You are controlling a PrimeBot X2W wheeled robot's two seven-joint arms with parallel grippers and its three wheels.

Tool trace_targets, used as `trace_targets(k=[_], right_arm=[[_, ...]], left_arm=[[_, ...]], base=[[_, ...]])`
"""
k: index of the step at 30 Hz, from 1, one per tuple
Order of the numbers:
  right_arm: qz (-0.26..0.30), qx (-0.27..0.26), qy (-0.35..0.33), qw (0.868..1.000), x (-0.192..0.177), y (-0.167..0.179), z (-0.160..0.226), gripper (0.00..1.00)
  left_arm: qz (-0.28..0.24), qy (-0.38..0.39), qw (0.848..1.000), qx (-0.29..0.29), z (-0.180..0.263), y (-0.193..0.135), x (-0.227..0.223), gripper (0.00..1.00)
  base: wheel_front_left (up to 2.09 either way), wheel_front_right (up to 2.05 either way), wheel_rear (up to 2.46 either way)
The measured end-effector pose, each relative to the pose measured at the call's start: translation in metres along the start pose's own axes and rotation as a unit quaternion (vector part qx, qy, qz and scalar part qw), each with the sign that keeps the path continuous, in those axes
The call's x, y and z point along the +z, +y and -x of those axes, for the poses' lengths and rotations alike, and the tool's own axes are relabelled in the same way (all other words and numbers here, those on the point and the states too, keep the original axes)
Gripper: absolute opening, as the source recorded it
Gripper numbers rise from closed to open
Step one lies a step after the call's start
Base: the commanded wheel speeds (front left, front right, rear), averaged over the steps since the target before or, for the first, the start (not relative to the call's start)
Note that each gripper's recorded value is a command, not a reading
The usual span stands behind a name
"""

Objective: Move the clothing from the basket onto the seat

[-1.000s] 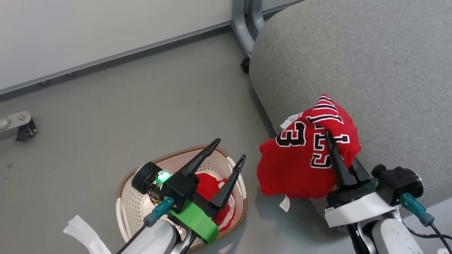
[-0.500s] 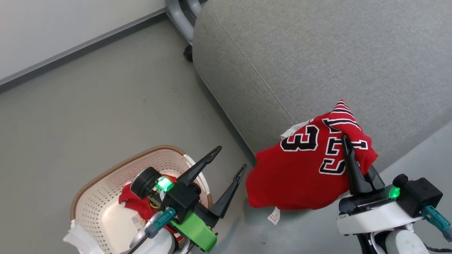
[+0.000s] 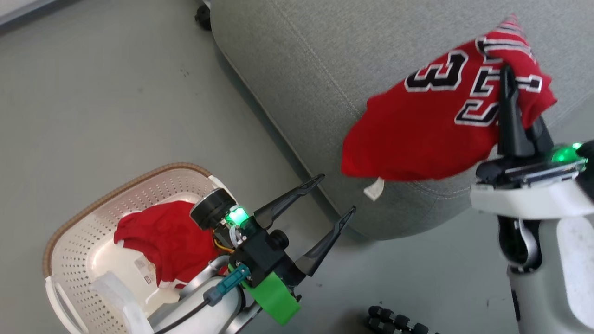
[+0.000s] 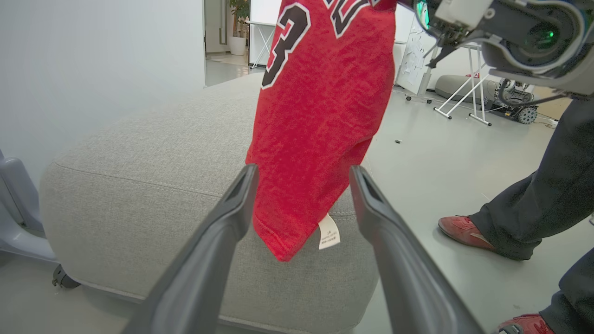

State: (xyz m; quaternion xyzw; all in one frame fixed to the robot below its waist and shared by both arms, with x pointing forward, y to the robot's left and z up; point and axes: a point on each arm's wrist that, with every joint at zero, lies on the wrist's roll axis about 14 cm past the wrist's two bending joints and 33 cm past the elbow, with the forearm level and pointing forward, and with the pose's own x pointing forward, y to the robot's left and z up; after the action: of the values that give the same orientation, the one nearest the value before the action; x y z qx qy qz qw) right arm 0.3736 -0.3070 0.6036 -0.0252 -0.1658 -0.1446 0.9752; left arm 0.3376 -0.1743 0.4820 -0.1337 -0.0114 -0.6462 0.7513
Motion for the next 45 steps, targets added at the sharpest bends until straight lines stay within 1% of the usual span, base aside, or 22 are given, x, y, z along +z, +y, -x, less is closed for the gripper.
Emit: trace_targets(k=[3, 6, 10, 13, 15, 16, 18, 20, 21, 22, 24, 25, 27, 28, 32, 36, 41, 43, 45], right_arm=[[0.04, 0.013, -0.028, 0.999, 0.005, 0.002, -0.038, 0.0], [0.078, 0.013, -0.055, 0.995, 0.014, -0.011, -0.075, 0.0], [0.095, 0.004, -0.085, 0.992, 0.02, -0.024, -0.118, 0.0], [0.102, -0.013, -0.086, 0.991, 0.012, -0.037, -0.139, 0.0], [0.076, -0.036, -0.057, 0.995, -0.015, -0.049, -0.144, 0.0], [0.057, -0.057, -0.031, 0.996, -0.038, -0.06, -0.142, 0.0], [0.039, -0.092, 0.02, 0.995, -0.079, -0.077, -0.132, 0.0], [0.031, -0.119, 0.067, 0.99, -0.116, -0.09, -0.119, 0.0], [0.018, -0.133, 0.081, 0.988, -0.129, -0.092, -0.113, 0.0], [0.004, -0.146, 0.105, 0.984, -0.149, -0.093, -0.104, 0.0], [-0.008, -0.156, 0.153, 0.976, -0.185, -0.089, -0.083, 0.0], [-0.01, -0.159, 0.168, 0.973, -0.195, -0.087, -0.076, 0.0], [-0.007, -0.162, 0.198, 0.967, -0.213, -0.085, -0.059, 0.35], [-0.005, -0.164, 0.204, 0.965, -0.215, -0.085, -0.054, 1.0], [-0.001, -0.171, 0.212, 0.962, -0.213, -0.086, -0.037, 1.0], [0.036, -0.149, 0.221, 0.963, -0.2, -0.083, -0.019, 1.0], [0.069, -0.101, 0.244, 0.962, -0.188, -0.065, 0.014, 1.0], [0.07, -0.083, 0.253, 0.961, -0.185, -0.055, 0.028, 1.0], [0.066, -0.056, 0.26, 0.962, -0.183, -0.038, 0.04, 1.0]], left_arm=[[0.01, -0.001, 1.0, -0.005, 0.002, 0.009, -0.008, 1.0], [0.012, 0.004, 1.0, -0.001, 0.007, 0.024, -0.018, 1.0], [0.02, 0.011, 0.999, 0.025, 0.019, 0.046, -0.032, 1.0], [0.025, 0.016, 0.999, 0.045, 0.029, 0.058, -0.04, 1.0], [0.031, 0.021, 0.997, 0.06, 0.036, 0.065, -0.046, 1.0], [0.034, 0.024, 0.997, 0.07, 0.04, 0.069, -0.05, 1.0], [0.041, 0.029, 0.995, 0.085, 0.047, 0.076, -0.057, 1.0], [0.051, 0.032, 0.993, 0.097, 0.052, 0.08, -0.064, 1.0], [0.055, 0.032, 0.993, 0.103, 0.053, 0.082, -0.066, 1.0], [0.059, 0.033, 0.992, 0.109, 0.055, 0.084, -0.069, 1.0], [0.066, 0.037, 0.99, 0.12, 0.06, 0.088, -0.076, 1.0], [0.068, 0.039, 0.989, 0.122, 0.061, 0.089, -0.078, 1.0], [0.071, 0.044, 0.989, 0.123, 0.063, 0.089, -0.082, 1.0], [0.071, 0.045, 0.989, 0.124, 0.064, 0.089, -0.083, 1.0], [0.066, 0.044, 0.989, 0.125, 0.062, 0.09, -0.078, 1.0], [0.058, 0.037, 0.99, 0.123, 0.056, 0.086, -0.067, 1.0], [0.064, 0.027, 0.988, 0.138, 0.049, 0.078, -0.051, 1.0], [0.067, 0.023, 0.986, 0.154, 0.05, 0.077, -0.044, 1.0], [0.071, 0.02, 0.982, 0.174, 0.052, 0.077, -0.038, 1.0]], base=[[0.0, 0.0, 0.0], [0.0, 0.0, 0.0], [0.0, 0.0, 0.0], [0.0, 0.0, 0.0], [0.0, 0.0, 0.0], [0.0, 0.0, 0.0], [0.0, 0.0, 0.0], [0.0, 0.0, 0.0], [0.0, 0.0, 0.0], [0.0, 0.0, 0.0], [0.0, 0.0, 0.0], [0.0, 0.0, 0.0], [0.0, 0.0, 0.0], [0.0, 0.0, 0.0], [0.0, 0.0, 0.0], [0.0, 0.0, 0.0], [0.0, 0.0, 0.0], [0.0, 0.0, 0.0], [0.0, 0.0, 0.0]])
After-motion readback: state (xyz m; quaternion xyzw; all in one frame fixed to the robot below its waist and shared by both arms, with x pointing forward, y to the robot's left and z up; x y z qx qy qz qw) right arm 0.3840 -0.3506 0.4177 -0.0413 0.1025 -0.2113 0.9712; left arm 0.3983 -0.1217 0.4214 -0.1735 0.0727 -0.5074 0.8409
